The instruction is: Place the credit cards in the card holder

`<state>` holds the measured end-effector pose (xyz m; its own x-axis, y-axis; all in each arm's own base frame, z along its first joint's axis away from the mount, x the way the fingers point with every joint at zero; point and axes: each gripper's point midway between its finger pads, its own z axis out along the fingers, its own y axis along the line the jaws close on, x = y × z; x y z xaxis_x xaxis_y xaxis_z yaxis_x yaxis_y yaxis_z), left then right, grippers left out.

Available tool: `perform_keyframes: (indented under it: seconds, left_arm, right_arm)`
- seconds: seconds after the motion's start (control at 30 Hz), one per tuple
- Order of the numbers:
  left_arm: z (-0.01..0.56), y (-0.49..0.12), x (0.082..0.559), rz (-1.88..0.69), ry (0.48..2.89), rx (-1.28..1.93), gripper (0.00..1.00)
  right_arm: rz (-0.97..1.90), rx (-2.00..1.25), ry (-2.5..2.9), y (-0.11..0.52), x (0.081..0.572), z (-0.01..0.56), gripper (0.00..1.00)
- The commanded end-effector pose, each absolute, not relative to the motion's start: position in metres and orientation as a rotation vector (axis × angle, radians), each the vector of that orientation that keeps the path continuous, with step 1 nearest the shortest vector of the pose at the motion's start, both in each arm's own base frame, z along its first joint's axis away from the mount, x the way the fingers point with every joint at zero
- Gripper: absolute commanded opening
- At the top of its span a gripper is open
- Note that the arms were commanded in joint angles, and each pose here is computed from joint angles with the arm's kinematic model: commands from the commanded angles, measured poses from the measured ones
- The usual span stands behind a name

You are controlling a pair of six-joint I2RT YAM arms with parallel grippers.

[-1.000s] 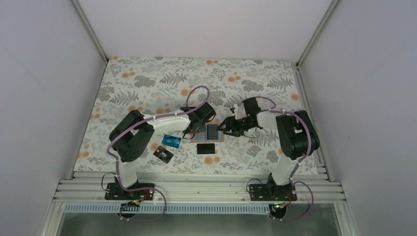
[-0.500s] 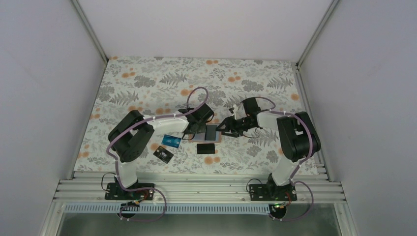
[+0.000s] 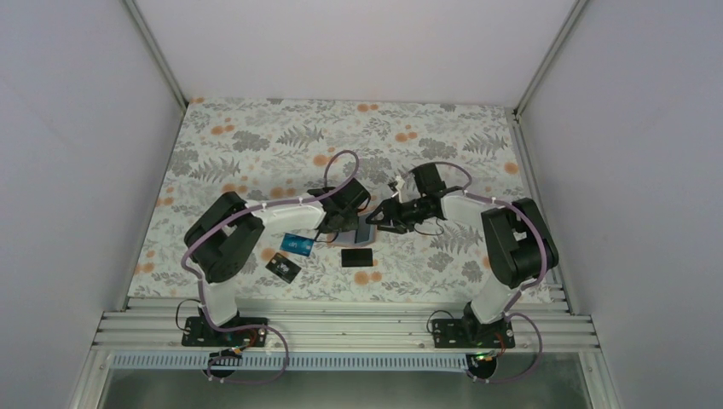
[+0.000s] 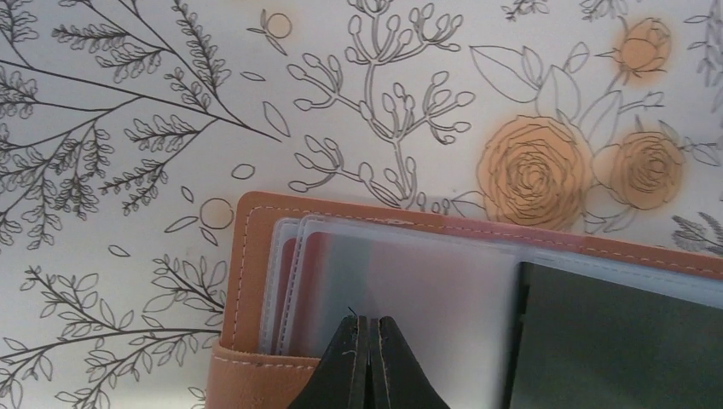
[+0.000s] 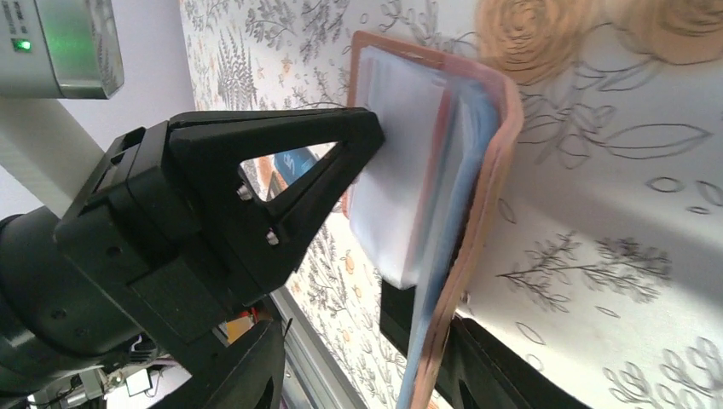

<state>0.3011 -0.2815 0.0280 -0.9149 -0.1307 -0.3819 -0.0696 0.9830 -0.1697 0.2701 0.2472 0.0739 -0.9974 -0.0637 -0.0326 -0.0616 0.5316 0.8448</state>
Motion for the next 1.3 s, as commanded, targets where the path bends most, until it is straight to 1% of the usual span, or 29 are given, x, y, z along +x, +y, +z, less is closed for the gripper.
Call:
perform_keyframes:
  seconds: [0.0,0.3,0.63,1.0,1.27]
  left_arm:
    - [0.047,-0.294,0.303,-0.328,2.694,-0.135,0.02]
    - [0.052,-0.287,0.305,-0.397,2.686,-0.163,0.02]
    - [0.055,-0.262,0.305,-0.484,2.659,-0.205,0.02]
    - [0.059,-0.237,0.305,-0.535,2.638,-0.205,0.02]
    - [0.062,-0.240,0.304,-0.592,2.651,-0.163,0.02]
  right_arm:
    - [-1.575,0.193,-2.730,0.266,0.271,0.095,0.50]
    - [-1.572,0.225,-2.735,0.283,0.275,0.103,0.49]
    - [-1.515,0.223,-2.734,0.302,0.278,0.092,0.48]
    - [-1.426,0.215,-2.727,0.331,0.283,0.070,0.47]
    - [-1.371,0.198,-2.741,0.334,0.290,0.049,0.45]
